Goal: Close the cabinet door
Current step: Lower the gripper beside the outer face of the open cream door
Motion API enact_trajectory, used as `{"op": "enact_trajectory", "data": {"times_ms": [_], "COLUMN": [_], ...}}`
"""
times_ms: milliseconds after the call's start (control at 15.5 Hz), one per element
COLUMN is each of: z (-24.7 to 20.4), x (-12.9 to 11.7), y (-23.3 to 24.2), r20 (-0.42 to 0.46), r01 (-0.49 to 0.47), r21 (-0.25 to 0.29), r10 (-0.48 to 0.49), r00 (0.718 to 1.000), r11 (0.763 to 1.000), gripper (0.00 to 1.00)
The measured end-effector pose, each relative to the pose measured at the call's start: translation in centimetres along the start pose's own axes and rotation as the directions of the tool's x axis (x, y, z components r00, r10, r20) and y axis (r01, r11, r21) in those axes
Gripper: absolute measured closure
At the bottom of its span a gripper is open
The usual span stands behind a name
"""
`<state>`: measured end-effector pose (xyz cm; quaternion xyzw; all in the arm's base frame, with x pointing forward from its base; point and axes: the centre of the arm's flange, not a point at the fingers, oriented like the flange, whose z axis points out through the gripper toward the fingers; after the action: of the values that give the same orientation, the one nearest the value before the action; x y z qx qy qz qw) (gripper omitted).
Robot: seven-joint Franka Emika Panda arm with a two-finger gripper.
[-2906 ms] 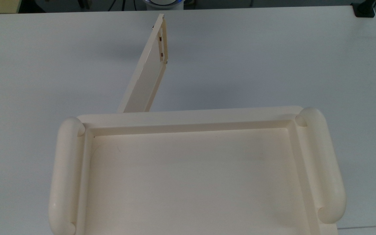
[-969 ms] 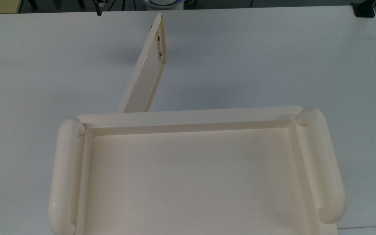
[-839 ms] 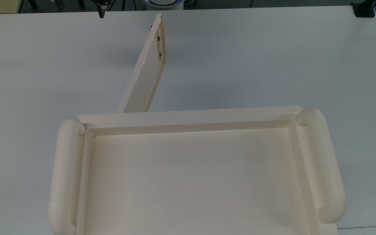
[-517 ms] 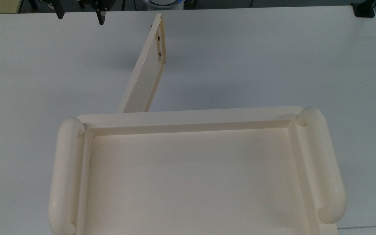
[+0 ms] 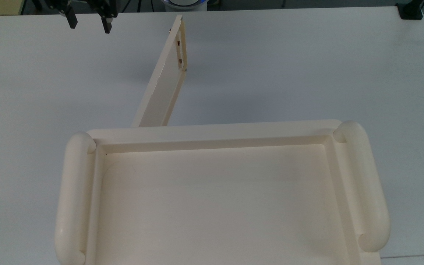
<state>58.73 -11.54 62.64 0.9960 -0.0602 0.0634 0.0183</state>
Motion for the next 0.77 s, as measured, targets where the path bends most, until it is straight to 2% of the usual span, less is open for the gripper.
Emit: {"op": "enact_trajectory", "data": {"times_ms": [129,387,775], "z": [0.3,0.3,0.8], "x": [0.7,1.9,2.3], "y": [-0.1,-0.8,-5.4], "r20": [-0.036,-0.112,-0.112], "r01": [0.000,-0.006,0.093], "r21": [0.001,0.054,0.085], "r10": [0.000,0.012,-0.083], "r00": [0.999,0.994,0.990], "r11": [1.000,0.999,0.992], "gripper": [0.47,0.89,0.99]}}
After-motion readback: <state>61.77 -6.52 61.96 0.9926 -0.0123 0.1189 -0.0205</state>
